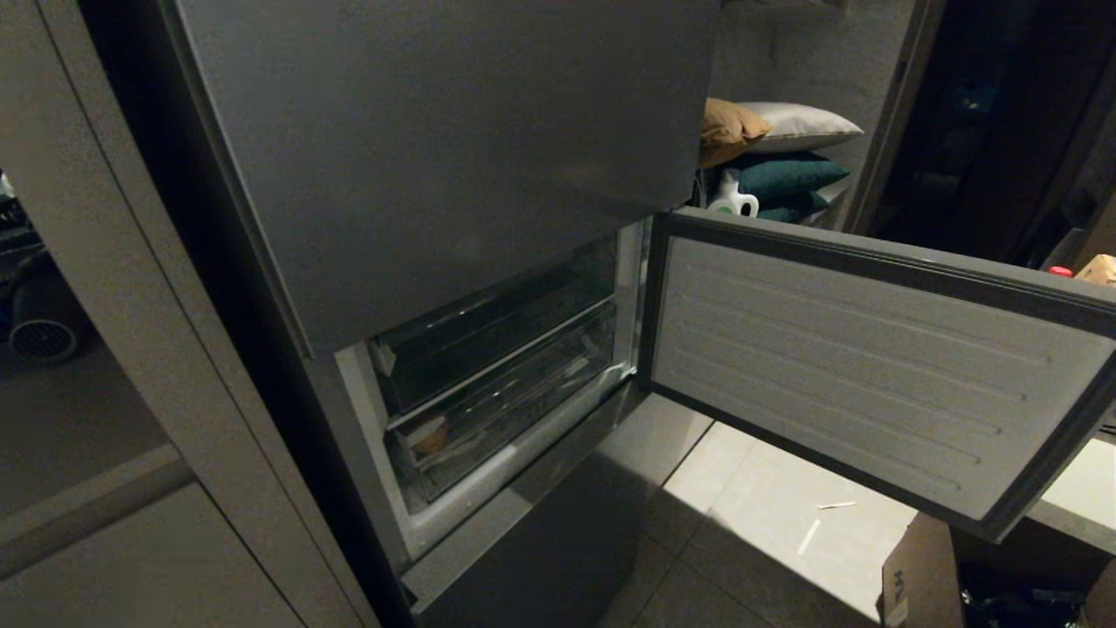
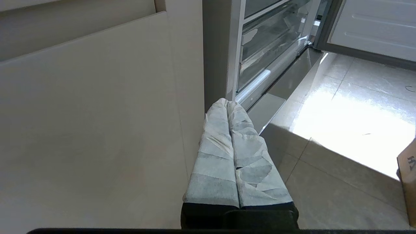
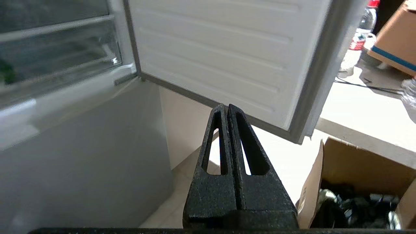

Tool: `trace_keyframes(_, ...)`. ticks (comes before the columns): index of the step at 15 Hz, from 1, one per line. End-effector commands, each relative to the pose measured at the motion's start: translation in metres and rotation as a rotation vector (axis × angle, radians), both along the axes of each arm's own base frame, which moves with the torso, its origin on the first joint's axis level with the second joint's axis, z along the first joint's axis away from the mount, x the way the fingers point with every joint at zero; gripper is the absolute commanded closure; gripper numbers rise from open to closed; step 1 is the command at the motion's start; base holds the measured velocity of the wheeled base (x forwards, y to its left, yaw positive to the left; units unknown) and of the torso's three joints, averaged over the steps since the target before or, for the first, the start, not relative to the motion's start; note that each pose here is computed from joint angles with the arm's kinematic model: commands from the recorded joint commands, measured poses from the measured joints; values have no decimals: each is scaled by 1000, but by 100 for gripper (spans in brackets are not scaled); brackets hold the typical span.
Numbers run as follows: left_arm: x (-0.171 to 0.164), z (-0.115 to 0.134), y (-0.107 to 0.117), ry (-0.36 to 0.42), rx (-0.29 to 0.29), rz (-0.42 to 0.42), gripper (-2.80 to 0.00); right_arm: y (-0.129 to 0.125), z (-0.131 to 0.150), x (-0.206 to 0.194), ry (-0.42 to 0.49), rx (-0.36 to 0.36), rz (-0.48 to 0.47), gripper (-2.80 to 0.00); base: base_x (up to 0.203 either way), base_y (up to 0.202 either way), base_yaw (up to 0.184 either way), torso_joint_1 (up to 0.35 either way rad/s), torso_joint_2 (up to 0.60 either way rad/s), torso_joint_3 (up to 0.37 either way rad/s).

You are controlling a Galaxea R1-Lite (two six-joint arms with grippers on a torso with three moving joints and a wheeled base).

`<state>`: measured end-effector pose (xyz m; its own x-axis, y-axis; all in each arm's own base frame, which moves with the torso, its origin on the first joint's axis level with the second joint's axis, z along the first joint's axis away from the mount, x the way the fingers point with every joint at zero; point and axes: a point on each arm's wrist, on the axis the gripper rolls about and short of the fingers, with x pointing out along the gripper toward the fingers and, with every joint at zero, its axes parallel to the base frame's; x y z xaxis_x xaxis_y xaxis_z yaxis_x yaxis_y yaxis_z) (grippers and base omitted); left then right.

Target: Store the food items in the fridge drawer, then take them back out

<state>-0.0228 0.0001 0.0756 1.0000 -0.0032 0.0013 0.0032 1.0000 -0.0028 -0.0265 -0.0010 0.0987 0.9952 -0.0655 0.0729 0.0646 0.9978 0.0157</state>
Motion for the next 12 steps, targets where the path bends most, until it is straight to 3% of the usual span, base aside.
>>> trace_keyframes(1, 0, 0, 0, 1, 0, 0, 0, 0, 24, 8, 68, 30, -21, 0, 0, 0, 0, 0, 0, 0)
trace_keyframes(3, 0, 0, 0, 1, 0, 0, 0, -2, 48, 21, 125, 96, -79, 0, 0, 0, 0, 0, 0, 0)
trace_keyframes(5, 0, 0, 0, 1, 0, 0, 0, -3, 77, 33, 121, 202, -162, 0, 0, 0, 0, 0, 0, 0)
trace_keyframes(8, 0, 0, 0, 1, 0, 0, 0, -14, 95, 61, 130, 342, -379, 0, 0, 0, 0, 0, 0, 0)
trace_keyframes(12, 0, 0, 0, 1, 0, 0, 0, -77, 102, 105, 116, 497, -592, 0, 0, 0, 0, 0, 0, 0)
